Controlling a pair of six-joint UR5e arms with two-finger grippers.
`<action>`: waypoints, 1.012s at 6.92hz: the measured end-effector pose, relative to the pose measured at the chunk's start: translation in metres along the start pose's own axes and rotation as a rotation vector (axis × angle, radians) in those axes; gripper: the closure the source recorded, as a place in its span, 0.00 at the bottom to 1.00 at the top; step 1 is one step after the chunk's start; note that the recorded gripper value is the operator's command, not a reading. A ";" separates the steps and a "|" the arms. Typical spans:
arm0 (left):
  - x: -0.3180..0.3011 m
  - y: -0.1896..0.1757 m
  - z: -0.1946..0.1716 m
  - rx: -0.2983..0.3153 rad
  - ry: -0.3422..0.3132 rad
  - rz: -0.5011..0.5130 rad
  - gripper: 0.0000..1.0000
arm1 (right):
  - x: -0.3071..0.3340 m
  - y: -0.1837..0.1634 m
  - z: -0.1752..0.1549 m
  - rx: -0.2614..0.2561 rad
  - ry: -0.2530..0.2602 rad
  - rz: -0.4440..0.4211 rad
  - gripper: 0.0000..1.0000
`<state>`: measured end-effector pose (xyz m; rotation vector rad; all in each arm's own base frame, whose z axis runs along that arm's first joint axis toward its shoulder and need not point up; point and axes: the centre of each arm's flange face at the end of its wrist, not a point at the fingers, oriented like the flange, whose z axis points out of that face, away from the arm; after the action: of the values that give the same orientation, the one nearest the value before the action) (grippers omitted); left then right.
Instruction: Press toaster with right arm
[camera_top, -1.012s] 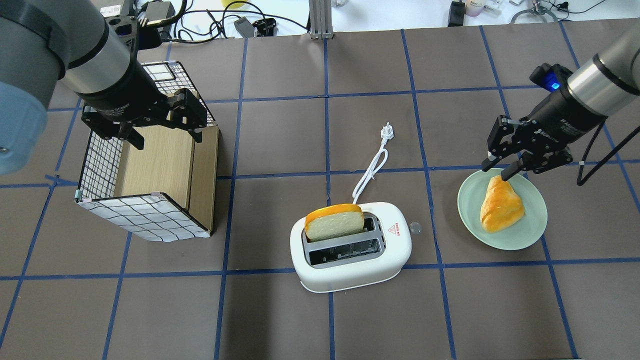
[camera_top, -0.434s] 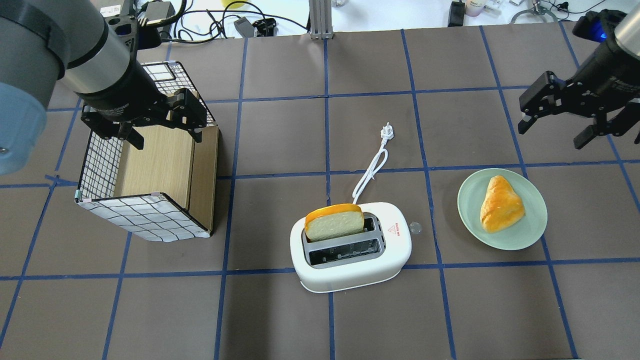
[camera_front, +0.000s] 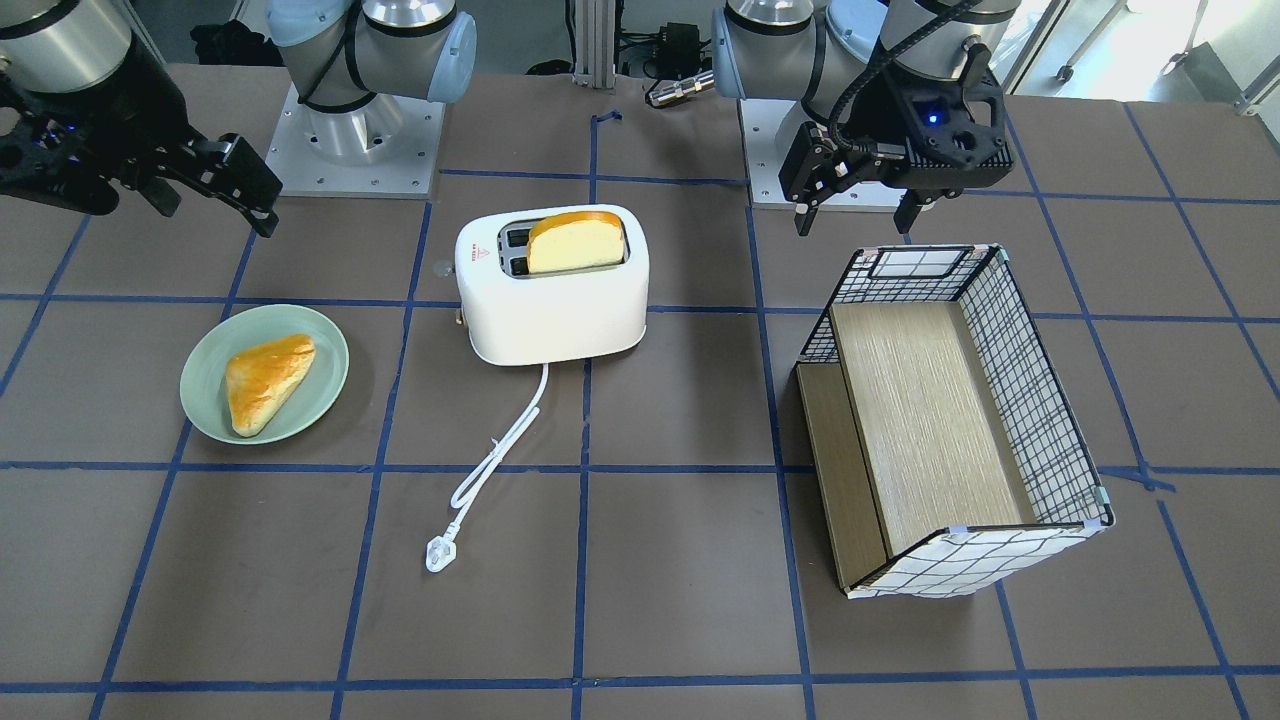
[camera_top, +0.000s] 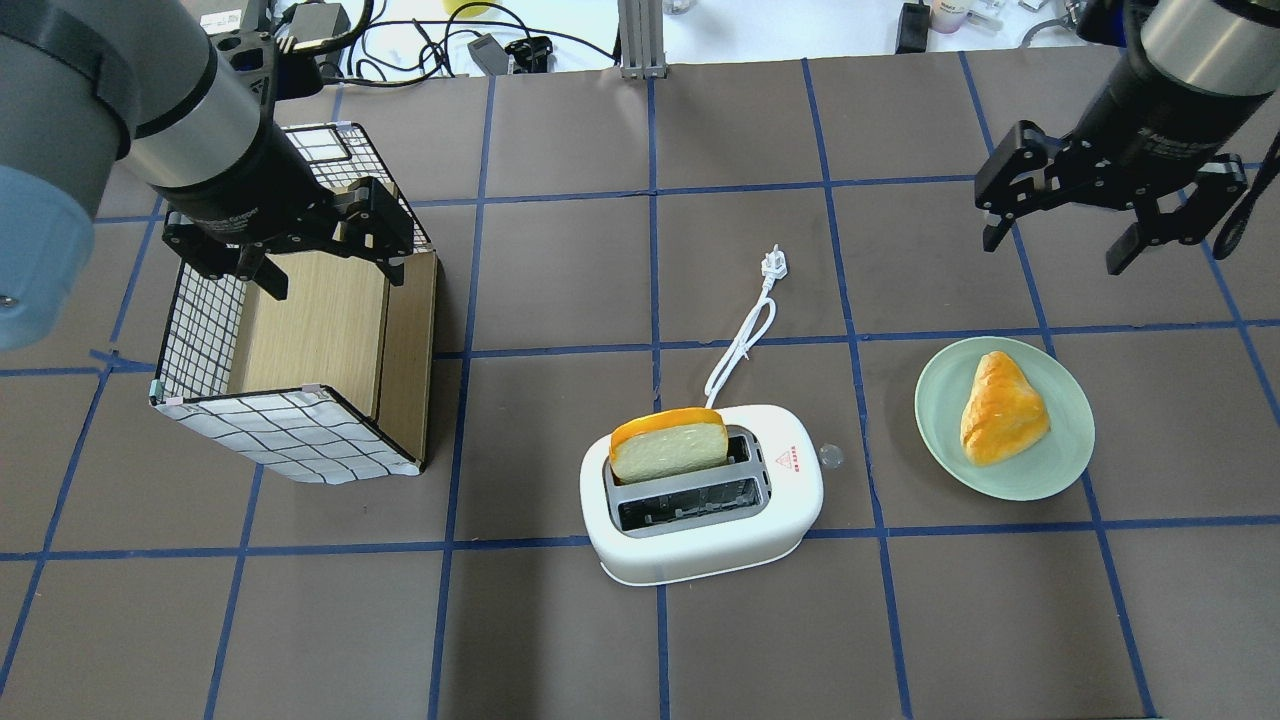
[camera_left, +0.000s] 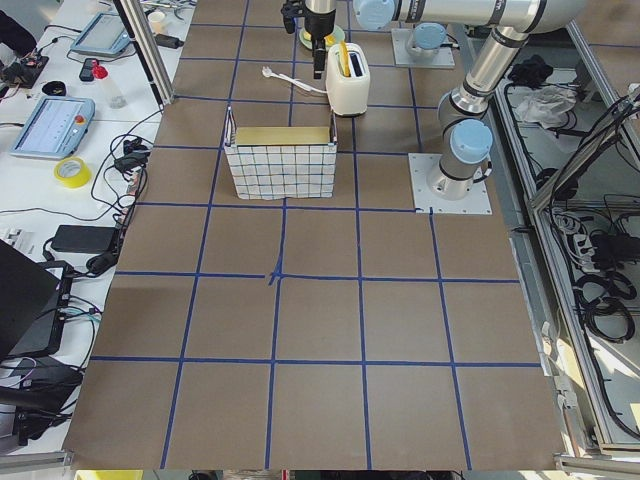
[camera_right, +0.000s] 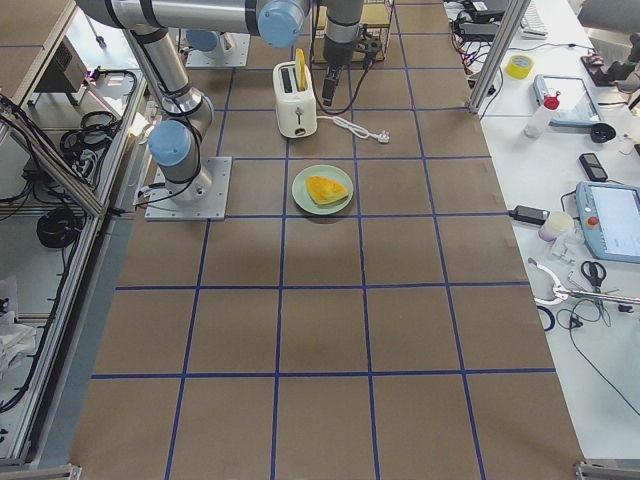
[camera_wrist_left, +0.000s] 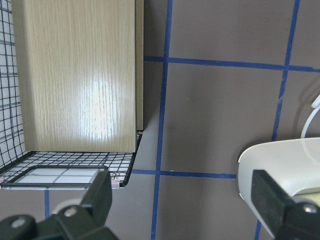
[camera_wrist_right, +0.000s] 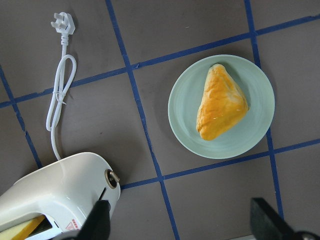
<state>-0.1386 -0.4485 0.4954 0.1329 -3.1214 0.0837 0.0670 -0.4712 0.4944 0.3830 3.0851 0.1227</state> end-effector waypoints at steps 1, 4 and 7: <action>0.000 0.000 0.000 0.000 0.000 0.000 0.00 | -0.017 0.006 -0.001 0.015 0.005 -0.001 0.00; 0.000 0.000 -0.001 0.001 0.000 0.000 0.00 | -0.052 0.022 0.000 0.026 0.013 0.017 0.00; 0.000 0.000 0.000 0.001 0.000 0.000 0.00 | -0.067 0.032 0.004 0.024 0.024 0.013 0.00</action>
<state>-0.1386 -0.4486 0.4958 0.1329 -3.1213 0.0849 0.1402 -0.4570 0.4947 0.4050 3.1104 0.0917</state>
